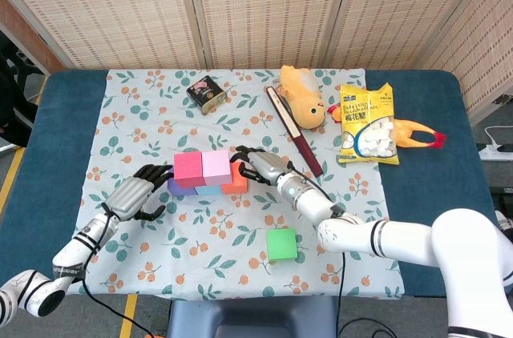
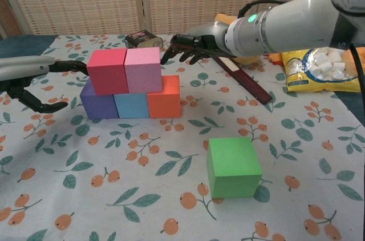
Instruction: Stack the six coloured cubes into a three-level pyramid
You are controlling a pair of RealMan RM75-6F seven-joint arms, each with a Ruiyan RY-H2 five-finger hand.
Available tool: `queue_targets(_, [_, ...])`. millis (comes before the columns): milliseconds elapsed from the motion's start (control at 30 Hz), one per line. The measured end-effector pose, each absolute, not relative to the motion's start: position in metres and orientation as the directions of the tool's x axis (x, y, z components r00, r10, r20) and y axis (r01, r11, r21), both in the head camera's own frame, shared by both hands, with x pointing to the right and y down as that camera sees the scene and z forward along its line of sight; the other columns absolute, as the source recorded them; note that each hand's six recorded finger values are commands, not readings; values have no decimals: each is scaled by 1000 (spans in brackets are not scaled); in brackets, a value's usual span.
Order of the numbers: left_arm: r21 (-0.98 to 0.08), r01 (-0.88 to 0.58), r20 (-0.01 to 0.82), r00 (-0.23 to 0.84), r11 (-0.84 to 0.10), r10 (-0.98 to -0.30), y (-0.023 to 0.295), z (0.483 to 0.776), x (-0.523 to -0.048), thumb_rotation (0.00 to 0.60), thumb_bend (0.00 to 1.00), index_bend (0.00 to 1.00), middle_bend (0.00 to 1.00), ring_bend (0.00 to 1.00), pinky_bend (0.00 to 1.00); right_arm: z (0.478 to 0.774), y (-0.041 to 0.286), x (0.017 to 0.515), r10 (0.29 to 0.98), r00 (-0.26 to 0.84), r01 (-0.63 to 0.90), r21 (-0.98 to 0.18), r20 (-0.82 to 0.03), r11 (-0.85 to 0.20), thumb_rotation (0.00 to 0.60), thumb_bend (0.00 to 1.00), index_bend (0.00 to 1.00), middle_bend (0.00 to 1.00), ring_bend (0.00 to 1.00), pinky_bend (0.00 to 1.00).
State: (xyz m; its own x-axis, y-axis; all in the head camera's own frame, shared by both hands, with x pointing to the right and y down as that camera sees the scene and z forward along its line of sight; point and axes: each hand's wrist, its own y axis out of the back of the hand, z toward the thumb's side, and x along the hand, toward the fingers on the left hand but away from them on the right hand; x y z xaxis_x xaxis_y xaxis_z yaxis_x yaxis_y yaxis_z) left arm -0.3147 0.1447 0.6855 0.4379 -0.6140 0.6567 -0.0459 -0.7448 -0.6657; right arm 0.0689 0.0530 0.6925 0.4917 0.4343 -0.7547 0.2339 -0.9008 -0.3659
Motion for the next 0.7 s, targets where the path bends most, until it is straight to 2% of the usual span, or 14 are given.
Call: queue_targets(700, [-677, -75, 649, 409, -732, -642, 138, 680, -329, 500, 444, 122, 0, 0, 0, 675, 42, 91, 477, 469, 277, -390, -743, -878, 0, 753, 177, 0, 0, 0])
